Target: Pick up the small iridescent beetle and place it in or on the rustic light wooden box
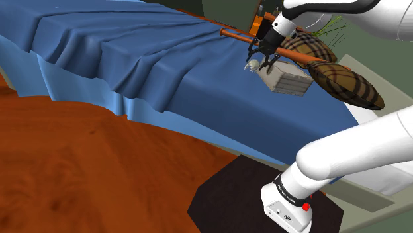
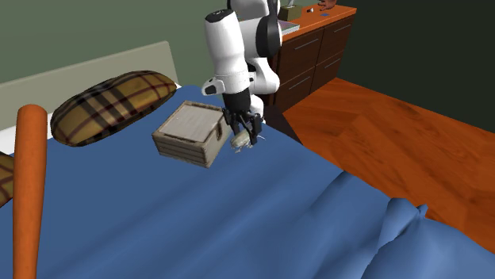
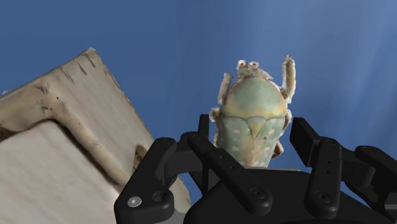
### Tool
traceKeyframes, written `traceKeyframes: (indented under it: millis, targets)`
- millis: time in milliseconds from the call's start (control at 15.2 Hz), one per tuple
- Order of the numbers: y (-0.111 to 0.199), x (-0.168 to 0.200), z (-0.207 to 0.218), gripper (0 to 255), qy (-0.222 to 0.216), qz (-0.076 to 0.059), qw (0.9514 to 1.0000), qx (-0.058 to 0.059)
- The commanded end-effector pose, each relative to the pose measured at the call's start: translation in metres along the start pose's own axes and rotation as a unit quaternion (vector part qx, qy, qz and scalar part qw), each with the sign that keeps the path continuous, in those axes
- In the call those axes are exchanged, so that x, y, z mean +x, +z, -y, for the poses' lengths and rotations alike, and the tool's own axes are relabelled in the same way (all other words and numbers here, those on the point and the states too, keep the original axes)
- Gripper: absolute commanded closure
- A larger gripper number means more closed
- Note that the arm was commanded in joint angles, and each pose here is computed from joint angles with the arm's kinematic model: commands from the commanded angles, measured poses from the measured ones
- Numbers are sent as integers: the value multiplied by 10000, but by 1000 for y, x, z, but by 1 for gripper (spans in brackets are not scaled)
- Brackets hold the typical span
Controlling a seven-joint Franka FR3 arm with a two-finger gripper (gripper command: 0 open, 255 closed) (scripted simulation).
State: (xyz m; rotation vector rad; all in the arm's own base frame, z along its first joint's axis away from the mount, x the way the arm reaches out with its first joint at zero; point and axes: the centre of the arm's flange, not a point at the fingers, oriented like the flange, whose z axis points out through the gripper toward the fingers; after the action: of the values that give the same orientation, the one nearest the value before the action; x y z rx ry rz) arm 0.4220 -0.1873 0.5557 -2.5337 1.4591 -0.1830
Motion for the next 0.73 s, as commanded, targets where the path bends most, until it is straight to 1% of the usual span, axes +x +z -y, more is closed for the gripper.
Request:
traceKeyframes:
  millis: [0, 660]
  targets:
    - [-10, 2, 3, 255, 1, 2, 10000, -2]
    - [-62, 2, 16, 255, 1, 2, 10000, -2]
